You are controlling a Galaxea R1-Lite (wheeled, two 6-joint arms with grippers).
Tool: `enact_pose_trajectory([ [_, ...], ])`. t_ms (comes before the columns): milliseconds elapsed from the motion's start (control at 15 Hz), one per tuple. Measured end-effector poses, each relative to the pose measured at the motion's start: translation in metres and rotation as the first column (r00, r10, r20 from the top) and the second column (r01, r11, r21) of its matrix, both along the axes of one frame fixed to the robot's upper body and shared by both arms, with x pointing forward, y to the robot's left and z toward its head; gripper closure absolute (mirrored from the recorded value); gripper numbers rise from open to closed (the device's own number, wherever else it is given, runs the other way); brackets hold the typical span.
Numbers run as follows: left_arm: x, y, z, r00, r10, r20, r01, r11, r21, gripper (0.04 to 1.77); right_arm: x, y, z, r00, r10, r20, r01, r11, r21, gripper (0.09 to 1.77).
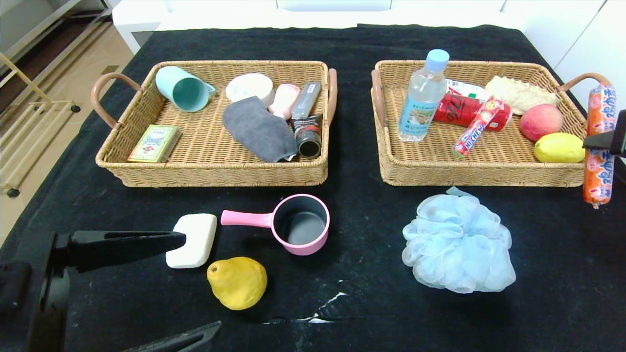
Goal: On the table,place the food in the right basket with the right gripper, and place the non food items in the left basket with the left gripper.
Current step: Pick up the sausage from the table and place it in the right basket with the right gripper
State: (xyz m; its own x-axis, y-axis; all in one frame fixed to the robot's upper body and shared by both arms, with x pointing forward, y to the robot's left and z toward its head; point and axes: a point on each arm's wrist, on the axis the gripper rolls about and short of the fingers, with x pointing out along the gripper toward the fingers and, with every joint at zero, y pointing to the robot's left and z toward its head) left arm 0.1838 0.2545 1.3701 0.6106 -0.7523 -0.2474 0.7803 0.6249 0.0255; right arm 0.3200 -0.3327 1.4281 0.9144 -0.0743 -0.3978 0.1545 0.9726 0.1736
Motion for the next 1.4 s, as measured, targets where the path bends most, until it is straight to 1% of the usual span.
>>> enact_pose_trajectory([
  [267,0.000,0.000,0.000,1.000,-0.001,0.001,0.001,1.000,0.001,0.05,0.033,0.002,0.018,0.998,0.005,0.056,-0.003,1.000,-0.027,1.42],
  [600,0.000,0.000,-0.001,1.000,0.000,-0.001,0.000,1.000,0.003,0.05,0.066,0.009,0.027,0.996,0.012,0.093,-0.007,0.998,-0.057,1.42],
  [800,0.000,0.000,-0.001,1.000,-0.001,-0.001,0.001,1.000,0.003,0.05,0.081,0.014,0.028,0.994,0.022,0.108,-0.016,0.998,-0.057,1.42],
  [1067,-0.001,-0.001,-0.001,1.000,-0.013,-0.001,0.013,1.000,0.002,0.05,0.105,0.017,0.025,0.987,-0.004,0.158,0.020,0.995,-0.096,1.42],
  [1400,-0.002,-0.001,0.000,1.000,-0.014,0.000,0.014,1.000,0.001,0.05,0.114,0.018,0.016,0.991,-0.005,0.137,0.019,0.995,-0.099,1.40],
])
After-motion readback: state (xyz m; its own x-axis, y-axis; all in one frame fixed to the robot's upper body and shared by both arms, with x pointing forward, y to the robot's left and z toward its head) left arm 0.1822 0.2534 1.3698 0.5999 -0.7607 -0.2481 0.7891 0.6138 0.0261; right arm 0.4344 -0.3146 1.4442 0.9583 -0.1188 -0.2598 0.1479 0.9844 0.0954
